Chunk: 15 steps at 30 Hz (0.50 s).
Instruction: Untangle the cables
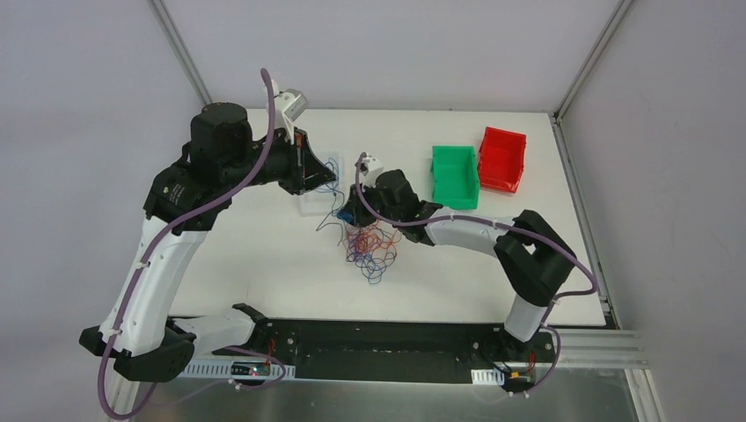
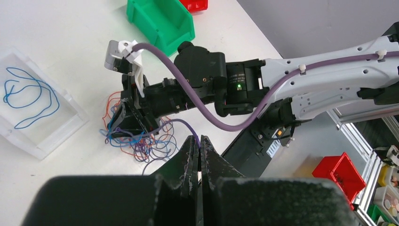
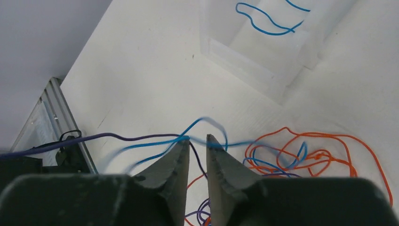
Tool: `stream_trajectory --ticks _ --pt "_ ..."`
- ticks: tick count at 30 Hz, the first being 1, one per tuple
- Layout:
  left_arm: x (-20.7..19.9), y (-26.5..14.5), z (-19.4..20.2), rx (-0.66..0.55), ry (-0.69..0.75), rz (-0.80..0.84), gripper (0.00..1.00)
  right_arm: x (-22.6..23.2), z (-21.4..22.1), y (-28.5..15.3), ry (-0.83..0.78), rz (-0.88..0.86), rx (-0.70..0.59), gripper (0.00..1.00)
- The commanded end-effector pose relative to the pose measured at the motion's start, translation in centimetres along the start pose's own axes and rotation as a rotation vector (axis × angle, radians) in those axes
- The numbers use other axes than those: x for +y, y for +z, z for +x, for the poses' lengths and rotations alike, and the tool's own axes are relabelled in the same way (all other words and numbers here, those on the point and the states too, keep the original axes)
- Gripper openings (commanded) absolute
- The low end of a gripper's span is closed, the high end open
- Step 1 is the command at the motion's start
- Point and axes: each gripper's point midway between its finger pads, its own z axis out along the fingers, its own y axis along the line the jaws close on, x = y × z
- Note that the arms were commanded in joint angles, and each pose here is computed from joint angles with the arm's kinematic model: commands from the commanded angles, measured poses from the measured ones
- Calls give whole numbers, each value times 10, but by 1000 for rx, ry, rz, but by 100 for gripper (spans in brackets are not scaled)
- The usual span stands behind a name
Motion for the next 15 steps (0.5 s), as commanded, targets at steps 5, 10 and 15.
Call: stream_trajectory --ticks 5,10,15 --pt "26 -28 -22 -149 26 -210 0 -49 -42 -27 210 336 -289 0" --pt "56 -46 -17 -194 39 -390 0 -101 -6 -93 464 634 -354 0" --pt "82 -63 -13 -232 25 -552 0 -149 34 -171 608 874 -379 0"
